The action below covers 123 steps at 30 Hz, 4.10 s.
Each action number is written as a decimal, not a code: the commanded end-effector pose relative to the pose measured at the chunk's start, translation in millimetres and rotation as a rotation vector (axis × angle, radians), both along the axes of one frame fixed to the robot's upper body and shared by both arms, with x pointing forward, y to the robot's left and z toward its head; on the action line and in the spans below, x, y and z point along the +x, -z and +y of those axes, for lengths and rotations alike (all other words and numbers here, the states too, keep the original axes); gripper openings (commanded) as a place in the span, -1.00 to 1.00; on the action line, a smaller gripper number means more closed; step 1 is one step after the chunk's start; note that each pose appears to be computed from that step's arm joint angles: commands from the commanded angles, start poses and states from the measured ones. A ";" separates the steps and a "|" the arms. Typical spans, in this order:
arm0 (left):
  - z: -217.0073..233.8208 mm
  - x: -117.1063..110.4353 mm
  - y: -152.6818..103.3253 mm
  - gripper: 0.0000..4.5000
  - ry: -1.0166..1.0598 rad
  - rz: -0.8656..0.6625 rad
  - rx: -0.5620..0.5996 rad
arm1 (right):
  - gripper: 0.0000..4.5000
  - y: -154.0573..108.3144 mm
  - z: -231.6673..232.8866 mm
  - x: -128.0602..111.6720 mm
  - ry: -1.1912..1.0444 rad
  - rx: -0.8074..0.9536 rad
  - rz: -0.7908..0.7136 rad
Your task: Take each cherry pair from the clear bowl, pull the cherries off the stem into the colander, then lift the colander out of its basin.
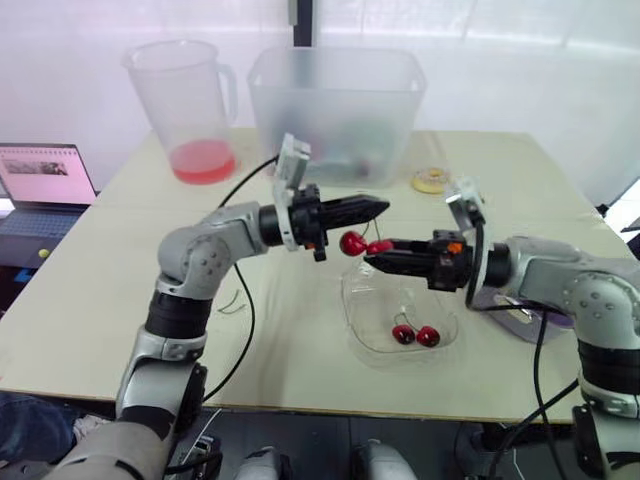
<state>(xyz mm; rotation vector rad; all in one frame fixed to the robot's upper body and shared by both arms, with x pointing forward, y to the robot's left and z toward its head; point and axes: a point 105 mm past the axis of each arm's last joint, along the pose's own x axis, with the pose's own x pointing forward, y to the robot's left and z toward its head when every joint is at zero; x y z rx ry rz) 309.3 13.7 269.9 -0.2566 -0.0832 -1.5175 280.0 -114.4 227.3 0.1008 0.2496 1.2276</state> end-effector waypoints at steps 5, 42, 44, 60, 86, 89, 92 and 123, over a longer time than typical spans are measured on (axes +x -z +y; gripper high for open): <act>16.7 -1.3 -36.2 -1.00 -0.050 -0.122 -0.100 | -0.63 24.4 -6.6 -4.2 0.002 -0.083 0.094; 21.6 -5.5 -25.8 -1.00 -0.136 -0.111 -0.114 | 0.21 39.0 -227.0 45.7 0.685 -0.782 -0.073; 21.7 -5.4 -26.0 -1.00 -0.139 -0.112 -0.114 | 0.65 35.0 -228.0 47.8 0.695 -0.774 -0.084; 23.9 -26.1 -52.5 -1.00 0.014 -0.066 -0.241 | 0.97 -81.1 -105.5 13.2 0.224 -0.237 -0.294; 18.6 -30.1 -51.7 -1.00 0.027 -0.059 -0.189 | 0.40 -59.1 41.6 -1.2 -0.140 0.146 -0.251; 18.7 -29.3 -50.9 -1.00 0.023 -0.060 -0.186 | 0.40 -60.0 41.9 -0.4 -0.138 0.151 -0.249; 18.3 -27.8 -49.9 -1.00 0.013 -0.065 -0.174 | 0.18 -61.5 41.4 0.0 -0.140 0.163 -0.241; 12.4 -27.3 -51.1 -1.00 0.020 -0.078 -0.169 | -0.37 -13.1 31.6 -6.0 -0.147 -0.002 -0.036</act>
